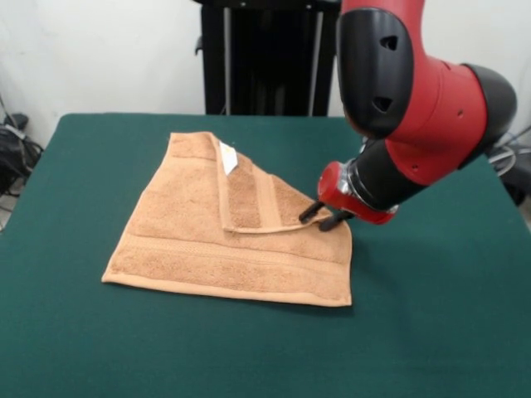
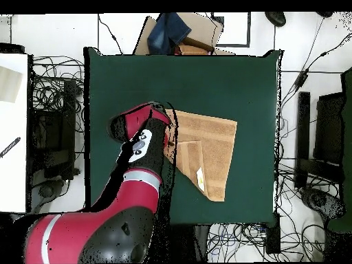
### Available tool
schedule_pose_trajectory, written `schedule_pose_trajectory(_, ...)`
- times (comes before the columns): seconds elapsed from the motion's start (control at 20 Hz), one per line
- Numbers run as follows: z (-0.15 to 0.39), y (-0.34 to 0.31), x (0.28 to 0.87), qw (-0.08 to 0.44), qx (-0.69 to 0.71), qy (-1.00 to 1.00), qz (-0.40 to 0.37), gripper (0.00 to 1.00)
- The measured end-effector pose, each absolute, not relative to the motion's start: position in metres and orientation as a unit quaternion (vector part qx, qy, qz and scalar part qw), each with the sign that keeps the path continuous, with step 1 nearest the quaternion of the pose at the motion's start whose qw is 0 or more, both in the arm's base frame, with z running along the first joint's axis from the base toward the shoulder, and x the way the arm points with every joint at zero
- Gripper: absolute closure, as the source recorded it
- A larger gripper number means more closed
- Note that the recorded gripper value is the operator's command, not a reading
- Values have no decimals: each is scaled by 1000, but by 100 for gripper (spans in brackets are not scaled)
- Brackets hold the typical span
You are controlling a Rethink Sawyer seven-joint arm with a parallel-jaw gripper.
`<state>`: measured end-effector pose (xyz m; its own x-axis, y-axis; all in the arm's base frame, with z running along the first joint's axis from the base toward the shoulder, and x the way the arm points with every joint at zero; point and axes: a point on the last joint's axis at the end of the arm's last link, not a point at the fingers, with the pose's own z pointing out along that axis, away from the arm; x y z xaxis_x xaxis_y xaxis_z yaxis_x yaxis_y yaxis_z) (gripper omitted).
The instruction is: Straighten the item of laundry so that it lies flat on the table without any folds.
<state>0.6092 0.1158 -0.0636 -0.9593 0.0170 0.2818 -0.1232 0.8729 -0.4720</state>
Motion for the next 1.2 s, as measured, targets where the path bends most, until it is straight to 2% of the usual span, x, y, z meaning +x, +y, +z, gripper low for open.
schedule_pose_trajectory(1.2,-69,116,605,145,29,-957,251,100)
